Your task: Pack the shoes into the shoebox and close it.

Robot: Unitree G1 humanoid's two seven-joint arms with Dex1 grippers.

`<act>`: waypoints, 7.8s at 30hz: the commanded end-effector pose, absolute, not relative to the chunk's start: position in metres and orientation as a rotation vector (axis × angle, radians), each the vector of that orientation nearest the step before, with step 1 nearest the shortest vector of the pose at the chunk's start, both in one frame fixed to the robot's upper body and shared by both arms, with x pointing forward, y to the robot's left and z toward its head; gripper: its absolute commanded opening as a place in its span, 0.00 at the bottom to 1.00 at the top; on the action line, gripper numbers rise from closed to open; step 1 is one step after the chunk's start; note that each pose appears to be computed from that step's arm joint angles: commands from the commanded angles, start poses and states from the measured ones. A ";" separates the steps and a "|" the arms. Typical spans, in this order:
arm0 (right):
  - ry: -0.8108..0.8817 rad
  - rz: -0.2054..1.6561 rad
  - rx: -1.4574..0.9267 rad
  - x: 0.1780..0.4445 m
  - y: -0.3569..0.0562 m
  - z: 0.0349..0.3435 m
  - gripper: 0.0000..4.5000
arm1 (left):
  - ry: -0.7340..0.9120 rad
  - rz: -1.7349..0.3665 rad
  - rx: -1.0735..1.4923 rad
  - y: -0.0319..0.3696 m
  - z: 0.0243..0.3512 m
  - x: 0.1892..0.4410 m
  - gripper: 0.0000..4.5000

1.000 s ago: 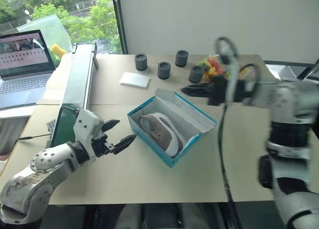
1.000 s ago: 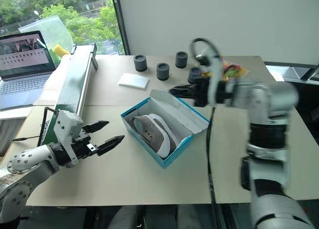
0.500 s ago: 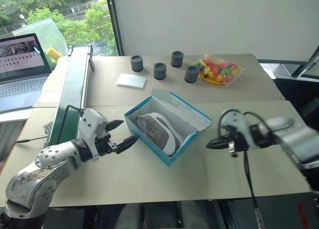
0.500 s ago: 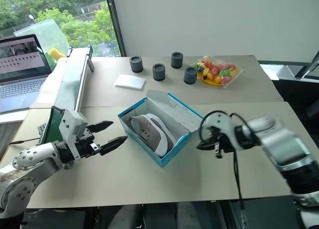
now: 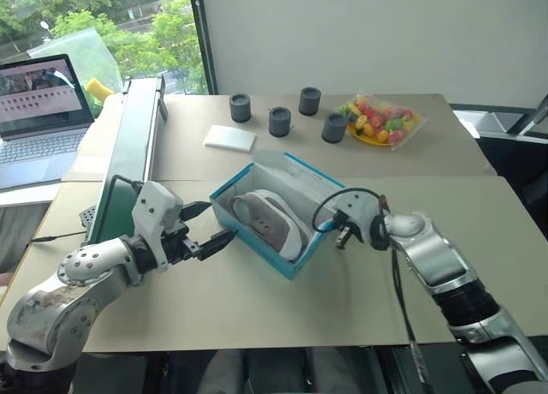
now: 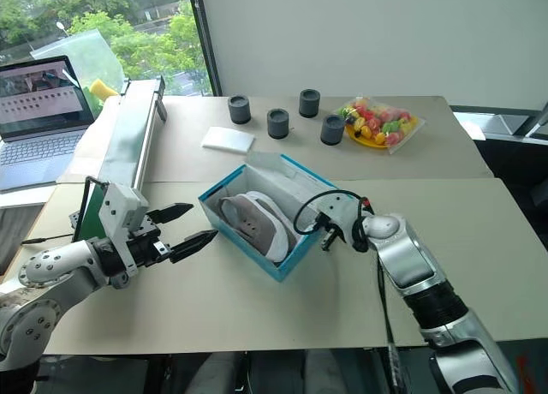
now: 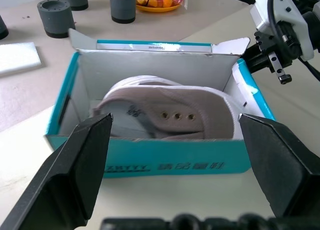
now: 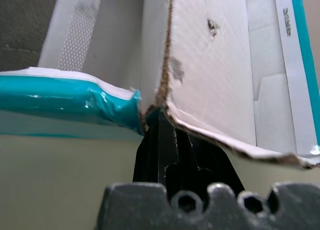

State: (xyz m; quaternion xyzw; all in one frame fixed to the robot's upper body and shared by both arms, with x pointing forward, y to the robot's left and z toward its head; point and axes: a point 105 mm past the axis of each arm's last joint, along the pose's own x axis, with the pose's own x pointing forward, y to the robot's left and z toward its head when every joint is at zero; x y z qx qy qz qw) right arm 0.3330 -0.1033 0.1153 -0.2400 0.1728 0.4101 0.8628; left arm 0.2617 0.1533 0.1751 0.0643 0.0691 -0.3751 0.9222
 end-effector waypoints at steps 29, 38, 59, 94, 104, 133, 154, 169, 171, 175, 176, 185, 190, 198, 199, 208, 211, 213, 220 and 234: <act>0.550 1.144 -0.169 0.273 -0.095 0.134 0.07 | 0.101 -0.760 0.150 0.156 0.192 0.267 0.96; 0.655 0.754 -0.285 0.315 -0.069 0.056 0.07 | 0.098 -0.753 0.158 0.158 0.194 0.266 0.96; 0.028 0.814 1.164 0.395 -0.009 0.195 0.07 | 0.096 -0.739 0.155 0.159 0.200 0.263 0.96; -0.026 1.442 -0.647 0.321 -0.018 0.207 0.53 | 0.091 -0.629 0.091 0.159 0.191 0.250 0.96; -0.152 1.538 -1.254 0.334 -0.011 0.160 0.90 | 0.092 -0.632 0.066 0.153 0.185 0.249 0.96; -0.120 1.647 -1.364 0.330 -0.001 0.123 0.01 | 0.083 -0.599 0.063 0.157 0.185 0.249 0.96; 0.479 1.224 -0.723 0.281 -0.021 0.130 0.01 | 0.096 -0.637 0.059 0.151 0.181 0.250 0.96; 0.511 1.116 -0.681 0.281 -0.030 0.125 0.42 | 0.110 -0.678 0.069 0.149 0.181 0.252 0.96; 0.505 1.122 -0.689 0.281 -0.031 0.126 0.56 | 0.109 -0.680 0.069 0.149 0.182 0.254 0.96; 0.500 1.125 -0.679 0.284 -0.036 0.133 0.56 | 0.109 -0.685 0.068 0.149 0.182 0.256 0.96; 0.489 1.134 -0.586 0.287 -0.043 0.151 0.56 | 0.109 -0.686 0.066 0.148 0.181 0.256 0.96; 0.476 1.383 -0.216 0.249 -0.096 0.214 0.45 | 0.111 -0.700 0.055 0.145 0.179 0.259 0.96; 0.769 1.299 -0.236 0.229 -0.117 0.133 0.09 | 0.109 -0.709 0.058 0.145 0.179 0.262 0.96; 0.854 0.950 -0.288 0.249 -0.126 0.060 0.00 | 0.113 -0.712 0.064 0.147 0.179 0.260 0.96; 0.835 0.888 -0.274 0.255 -0.126 0.055 0.00 | 0.113 -0.713 0.065 0.147 0.179 0.260 0.96; 0.742 0.363 -0.153 0.294 -0.144 0.026 0.00 | 0.121 -0.735 0.077 0.146 0.180 0.262 0.96; 0.673 0.225 -0.094 0.302 -0.151 0.025 0.00 | 0.121 -0.744 0.079 0.145 0.181 0.263 0.96; 0.545 0.096 0.090 0.313 -0.153 0.036 0.00 | 0.121 -0.757 0.083 0.145 0.183 0.264 0.96; 0.377 -0.062 0.595 0.325 -0.156 0.039 0.00 | 0.129 -0.778 0.093 0.145 0.184 0.265 0.96; -0.116 0.585 1.125 0.350 -0.103 0.186 0.00 | 0.131 -0.761 0.107 0.149 0.187 0.264 0.96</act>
